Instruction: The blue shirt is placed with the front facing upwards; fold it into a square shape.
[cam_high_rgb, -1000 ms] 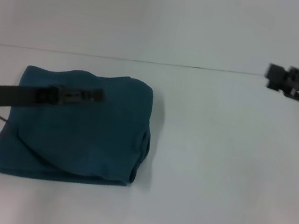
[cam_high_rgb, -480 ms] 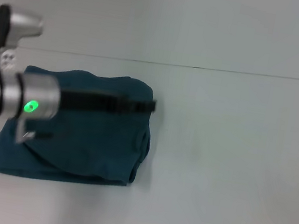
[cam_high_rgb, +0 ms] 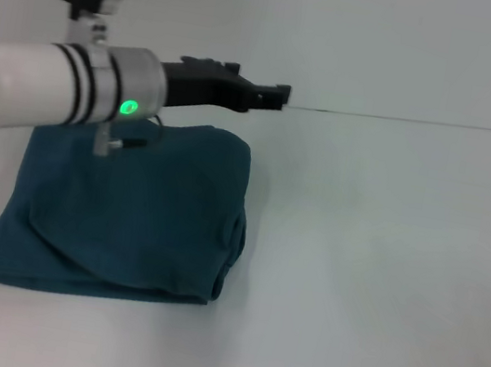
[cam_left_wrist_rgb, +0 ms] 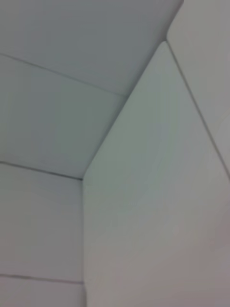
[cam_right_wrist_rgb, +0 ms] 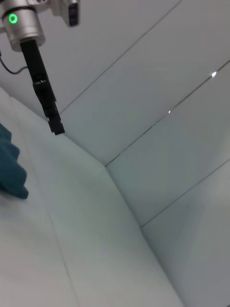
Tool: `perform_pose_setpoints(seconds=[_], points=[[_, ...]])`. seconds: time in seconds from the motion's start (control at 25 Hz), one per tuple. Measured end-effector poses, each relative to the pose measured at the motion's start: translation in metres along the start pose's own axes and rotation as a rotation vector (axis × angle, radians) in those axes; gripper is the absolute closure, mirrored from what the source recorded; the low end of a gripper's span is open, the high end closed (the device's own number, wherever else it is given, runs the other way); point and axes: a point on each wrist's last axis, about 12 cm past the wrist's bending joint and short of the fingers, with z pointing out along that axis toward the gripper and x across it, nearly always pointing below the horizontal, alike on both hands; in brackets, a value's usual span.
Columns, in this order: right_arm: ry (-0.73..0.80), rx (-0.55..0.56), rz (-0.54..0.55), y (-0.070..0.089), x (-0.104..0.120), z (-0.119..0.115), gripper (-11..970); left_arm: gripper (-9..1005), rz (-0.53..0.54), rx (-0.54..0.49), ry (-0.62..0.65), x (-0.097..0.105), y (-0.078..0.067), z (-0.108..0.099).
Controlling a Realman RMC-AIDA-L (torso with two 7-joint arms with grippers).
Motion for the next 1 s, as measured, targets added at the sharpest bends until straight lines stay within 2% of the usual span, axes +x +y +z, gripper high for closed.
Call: perform_pose_setpoints(seconds=[0.12, 0.24, 0.44, 0.68, 0.8, 1.0], points=[[0.013, 0.006, 0.009, 0.000, 0.004, -0.003, 312, 88, -0.006, -0.007, 0.044, -0.002, -0.003, 0.012], [0.024, 0.007, 0.013, 0.000, 0.006, -0.004, 312, 88, -0.039, -0.060, 0.131, 0.000, -0.004, 0.026], [0.029, 0.001, 0.011, 0.000, 0.006, -0.003, 313, 88, -0.058, -0.128, 0.242, 0.005, -0.002, 0.033], [0.033, 0.004, 0.010, 0.000, 0.006, -0.003, 313, 90, 0.021, -0.205, 0.238, 0.011, -0.001, 0.037], [0.033, 0.004, 0.014, 0.000, 0.007, -0.003, 312, 90, 0.106, -0.226, 0.274, 0.024, -0.005, 0.042], [0.033, -0.001, 0.015, 0.000, 0.007, 0.000, 313, 91, 0.123, -0.239, 0.300, 0.034, -0.004, 0.044]])
